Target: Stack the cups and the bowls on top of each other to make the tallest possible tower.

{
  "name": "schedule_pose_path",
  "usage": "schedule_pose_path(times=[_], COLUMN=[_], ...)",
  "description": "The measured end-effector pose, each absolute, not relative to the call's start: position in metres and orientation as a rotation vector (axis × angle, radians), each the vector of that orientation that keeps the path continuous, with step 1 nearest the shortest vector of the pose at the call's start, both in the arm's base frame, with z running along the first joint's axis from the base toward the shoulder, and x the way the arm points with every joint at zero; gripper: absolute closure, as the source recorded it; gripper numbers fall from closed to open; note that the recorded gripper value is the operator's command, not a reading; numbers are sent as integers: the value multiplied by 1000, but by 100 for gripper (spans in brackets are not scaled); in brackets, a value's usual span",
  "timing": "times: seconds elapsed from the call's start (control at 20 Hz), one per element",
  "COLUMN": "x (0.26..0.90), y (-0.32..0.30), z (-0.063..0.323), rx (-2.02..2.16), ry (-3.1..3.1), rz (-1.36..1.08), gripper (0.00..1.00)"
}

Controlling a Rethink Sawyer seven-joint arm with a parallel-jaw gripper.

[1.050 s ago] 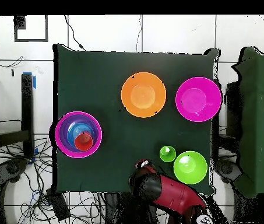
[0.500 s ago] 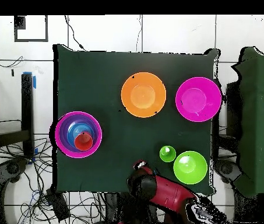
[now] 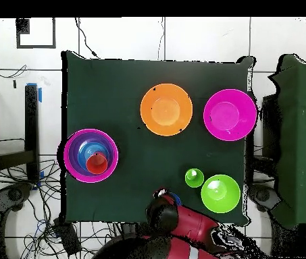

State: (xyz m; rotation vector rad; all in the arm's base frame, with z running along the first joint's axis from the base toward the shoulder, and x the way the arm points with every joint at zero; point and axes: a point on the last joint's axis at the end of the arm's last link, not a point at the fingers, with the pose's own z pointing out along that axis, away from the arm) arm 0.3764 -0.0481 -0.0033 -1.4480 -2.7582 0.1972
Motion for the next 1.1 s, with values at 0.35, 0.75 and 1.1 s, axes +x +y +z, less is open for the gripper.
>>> schedule_pose_path(times=[0.35, 0.75, 1.1], x=[370, 362, 349], y=[-45, -43, -42], z=[-12, -25, -37], rx=[-1443, -1442, -1438], ry=[-2760, -2763, -2735], rz=[196, 193, 194], gripper=[0, 0, 0])
